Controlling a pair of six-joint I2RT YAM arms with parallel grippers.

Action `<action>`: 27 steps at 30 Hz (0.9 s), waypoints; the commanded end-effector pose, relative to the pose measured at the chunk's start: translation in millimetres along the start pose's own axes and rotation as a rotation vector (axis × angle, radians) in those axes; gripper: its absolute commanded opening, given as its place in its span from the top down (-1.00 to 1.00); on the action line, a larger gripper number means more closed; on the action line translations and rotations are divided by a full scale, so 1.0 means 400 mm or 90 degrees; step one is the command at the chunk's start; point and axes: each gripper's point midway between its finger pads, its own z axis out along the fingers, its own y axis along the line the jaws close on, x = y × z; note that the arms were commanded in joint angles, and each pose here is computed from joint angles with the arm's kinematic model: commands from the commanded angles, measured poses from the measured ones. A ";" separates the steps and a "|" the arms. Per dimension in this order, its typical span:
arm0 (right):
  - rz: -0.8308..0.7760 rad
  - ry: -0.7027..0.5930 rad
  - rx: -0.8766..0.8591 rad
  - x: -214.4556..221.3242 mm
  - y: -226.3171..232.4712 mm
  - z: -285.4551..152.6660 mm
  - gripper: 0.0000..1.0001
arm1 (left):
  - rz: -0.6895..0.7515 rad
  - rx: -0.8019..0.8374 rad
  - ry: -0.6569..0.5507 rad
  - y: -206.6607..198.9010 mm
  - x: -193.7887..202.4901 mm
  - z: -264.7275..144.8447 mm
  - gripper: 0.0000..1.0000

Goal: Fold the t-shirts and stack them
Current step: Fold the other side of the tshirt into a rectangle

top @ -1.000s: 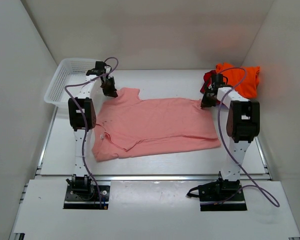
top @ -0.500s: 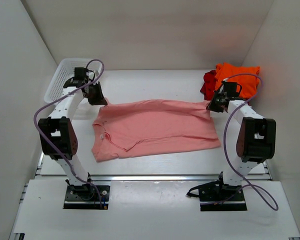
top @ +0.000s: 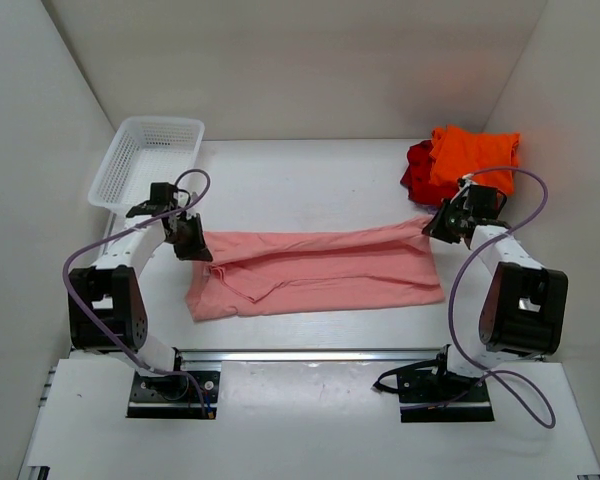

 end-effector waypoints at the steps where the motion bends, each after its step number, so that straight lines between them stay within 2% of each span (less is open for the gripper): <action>1: -0.033 -0.025 -0.015 0.003 0.005 -0.024 1.00 | 0.029 -0.001 -0.055 -0.007 -0.021 -0.034 1.00; 7: 0.009 -0.033 -0.011 0.059 -0.013 -0.076 0.99 | 0.022 -0.011 -0.050 0.015 0.011 -0.043 1.00; 10: 0.028 0.023 0.042 0.101 -0.046 -0.092 0.68 | 0.031 -0.013 -0.046 0.012 0.028 -0.052 1.00; 13: 0.032 0.045 0.099 0.114 -0.065 -0.116 0.49 | 0.022 -0.036 -0.058 0.032 0.040 -0.059 0.99; 15: 0.030 0.024 0.110 0.099 -0.066 -0.133 0.29 | 0.011 -0.043 -0.068 0.042 0.046 -0.064 0.58; 16: 0.028 0.005 0.116 0.085 -0.069 -0.145 0.25 | 0.012 -0.043 -0.086 0.040 0.035 -0.076 0.42; 17: 0.027 -0.007 0.114 0.078 -0.065 -0.147 0.16 | 0.013 -0.044 -0.092 0.041 0.034 -0.077 0.40; 19: 0.010 -0.030 0.109 0.045 -0.060 -0.147 0.12 | 0.009 -0.034 -0.114 0.027 0.024 -0.096 0.35; 21: -0.007 -0.023 0.108 0.030 -0.050 -0.136 0.13 | 0.018 -0.027 -0.133 0.004 0.017 -0.107 0.25; 23: -0.034 -0.021 0.086 0.004 -0.029 -0.117 0.24 | 0.012 -0.017 -0.153 -0.009 0.003 -0.120 0.21; 25: -0.059 -0.002 0.040 -0.002 0.004 -0.081 0.40 | 0.004 0.005 -0.176 -0.030 -0.007 -0.134 0.23; 26: -0.062 0.011 0.010 -0.002 0.027 -0.063 0.54 | 0.022 0.028 -0.155 -0.068 0.012 -0.109 0.24; 27: -0.069 0.018 -0.004 0.000 0.046 -0.051 0.60 | 0.035 0.036 -0.135 -0.091 0.032 -0.091 0.26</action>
